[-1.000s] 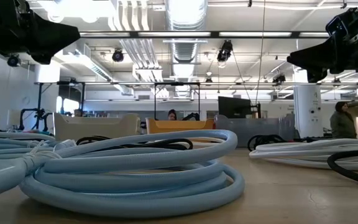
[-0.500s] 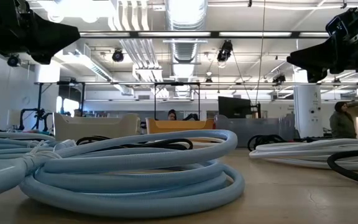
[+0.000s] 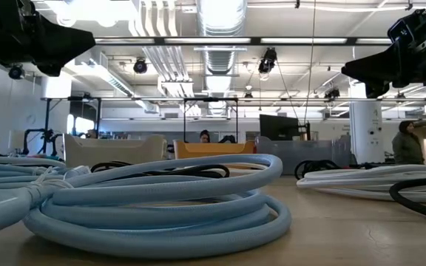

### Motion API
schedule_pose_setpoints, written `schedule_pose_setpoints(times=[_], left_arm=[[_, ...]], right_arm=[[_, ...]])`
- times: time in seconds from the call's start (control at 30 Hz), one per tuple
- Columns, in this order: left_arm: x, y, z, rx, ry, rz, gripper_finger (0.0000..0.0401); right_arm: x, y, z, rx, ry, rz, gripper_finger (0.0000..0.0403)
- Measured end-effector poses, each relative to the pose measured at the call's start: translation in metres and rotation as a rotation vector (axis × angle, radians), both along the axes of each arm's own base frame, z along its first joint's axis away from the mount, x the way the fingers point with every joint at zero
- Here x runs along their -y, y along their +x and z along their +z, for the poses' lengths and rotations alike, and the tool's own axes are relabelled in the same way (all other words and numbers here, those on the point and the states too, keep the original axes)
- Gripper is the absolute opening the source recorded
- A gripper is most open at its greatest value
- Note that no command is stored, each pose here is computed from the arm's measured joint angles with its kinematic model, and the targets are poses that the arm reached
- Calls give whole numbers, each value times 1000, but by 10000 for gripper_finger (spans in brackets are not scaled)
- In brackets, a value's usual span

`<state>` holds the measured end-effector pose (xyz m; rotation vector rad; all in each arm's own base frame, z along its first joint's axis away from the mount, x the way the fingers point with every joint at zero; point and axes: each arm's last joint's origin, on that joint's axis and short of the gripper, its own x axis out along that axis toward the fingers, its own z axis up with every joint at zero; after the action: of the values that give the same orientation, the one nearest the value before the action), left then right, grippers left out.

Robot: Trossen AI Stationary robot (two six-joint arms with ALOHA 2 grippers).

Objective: Pick & Place USB Port

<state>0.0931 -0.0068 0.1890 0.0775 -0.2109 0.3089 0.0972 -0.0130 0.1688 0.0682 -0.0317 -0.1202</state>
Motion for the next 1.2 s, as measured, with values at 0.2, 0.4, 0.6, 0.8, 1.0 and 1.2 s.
schedule_pose_setpoints(times=[0.2,0.4,0.6,0.8,1.0,1.2], left_arm=[[0,0,0,0,0,0,136],[0,0,0,0,0,0,136],[0,0,0,0,0,0,136],[0,0,0,0,0,-1,136],[0,0,0,0,0,0,136],[0,0,0,3,-1,1,136]], right_arm=[[0,0,0,0,0,1,82],[0,0,0,0,0,0,83],[0,0,0,0,0,0,73],[0,0,0,0,0,0,68],[0,0,0,1,0,0,76],[0,0,0,15,107,4,83]])
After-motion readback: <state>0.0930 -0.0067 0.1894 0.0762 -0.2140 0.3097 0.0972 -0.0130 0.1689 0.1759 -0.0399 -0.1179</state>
